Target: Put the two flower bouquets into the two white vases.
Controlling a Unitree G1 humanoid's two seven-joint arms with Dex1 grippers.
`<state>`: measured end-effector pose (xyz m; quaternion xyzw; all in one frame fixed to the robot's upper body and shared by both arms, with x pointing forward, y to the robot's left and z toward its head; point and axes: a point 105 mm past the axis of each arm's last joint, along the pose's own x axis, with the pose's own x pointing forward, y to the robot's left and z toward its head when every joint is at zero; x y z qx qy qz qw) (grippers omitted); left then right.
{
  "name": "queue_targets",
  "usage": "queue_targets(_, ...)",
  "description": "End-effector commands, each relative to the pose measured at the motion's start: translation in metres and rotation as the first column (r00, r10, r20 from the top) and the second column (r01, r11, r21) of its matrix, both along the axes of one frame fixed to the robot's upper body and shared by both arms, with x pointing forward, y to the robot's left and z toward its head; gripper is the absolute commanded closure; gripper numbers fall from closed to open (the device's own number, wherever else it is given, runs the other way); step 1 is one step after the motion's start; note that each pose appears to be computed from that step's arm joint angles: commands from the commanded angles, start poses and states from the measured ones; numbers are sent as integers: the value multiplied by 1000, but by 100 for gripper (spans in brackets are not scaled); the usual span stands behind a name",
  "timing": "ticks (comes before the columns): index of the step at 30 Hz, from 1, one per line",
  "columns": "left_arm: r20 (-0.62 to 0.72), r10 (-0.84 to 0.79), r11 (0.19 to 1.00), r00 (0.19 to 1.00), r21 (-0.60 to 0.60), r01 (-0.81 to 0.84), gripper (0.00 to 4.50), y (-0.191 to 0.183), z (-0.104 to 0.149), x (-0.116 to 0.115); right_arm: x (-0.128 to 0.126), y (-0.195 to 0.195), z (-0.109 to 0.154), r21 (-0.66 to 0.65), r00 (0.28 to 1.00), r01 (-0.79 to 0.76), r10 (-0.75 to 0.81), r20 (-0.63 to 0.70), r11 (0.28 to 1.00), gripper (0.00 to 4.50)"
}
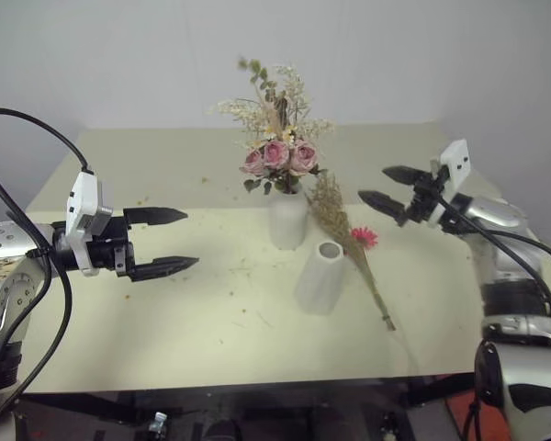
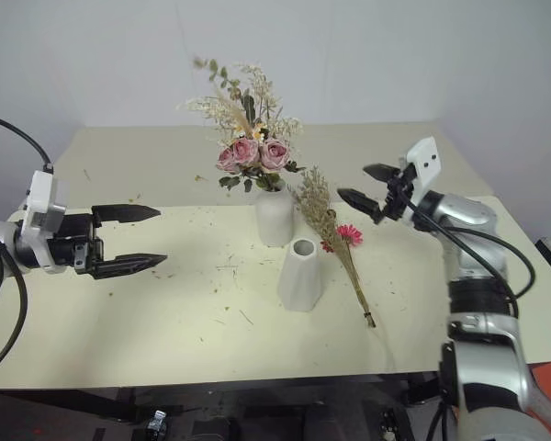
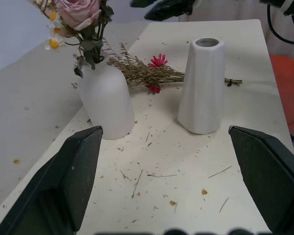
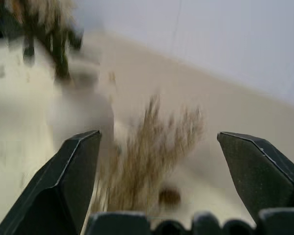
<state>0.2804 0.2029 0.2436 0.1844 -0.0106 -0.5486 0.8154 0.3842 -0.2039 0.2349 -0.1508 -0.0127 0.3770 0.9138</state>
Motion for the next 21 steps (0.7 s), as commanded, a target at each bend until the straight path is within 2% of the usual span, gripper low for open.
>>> queue_targets(1, 13, -36, 998, 999, 58, 35, 0, -2, 2, -7, -19, 3, -2, -90, 996, 13, -20, -87, 996, 3)
queue_targets(6, -7, -67, 994, 998, 91, 67, 0, -9, -5, -10, -29, 1, -21, -161, 953, 134, -171, -248, 978, 3)
queue_targets(10, -6, -87, 993, 996, 84, 88, 0, -14, -4, -9, -33, 5, -37, -287, 902, 172, -268, -340, 943, 3)
queue_targets(21, -18, -92, 991, 996, 95, 93, 0, -16, -9, -9, -29, 19, -65, -346, 833, 153, -309, -459, 926, 3)
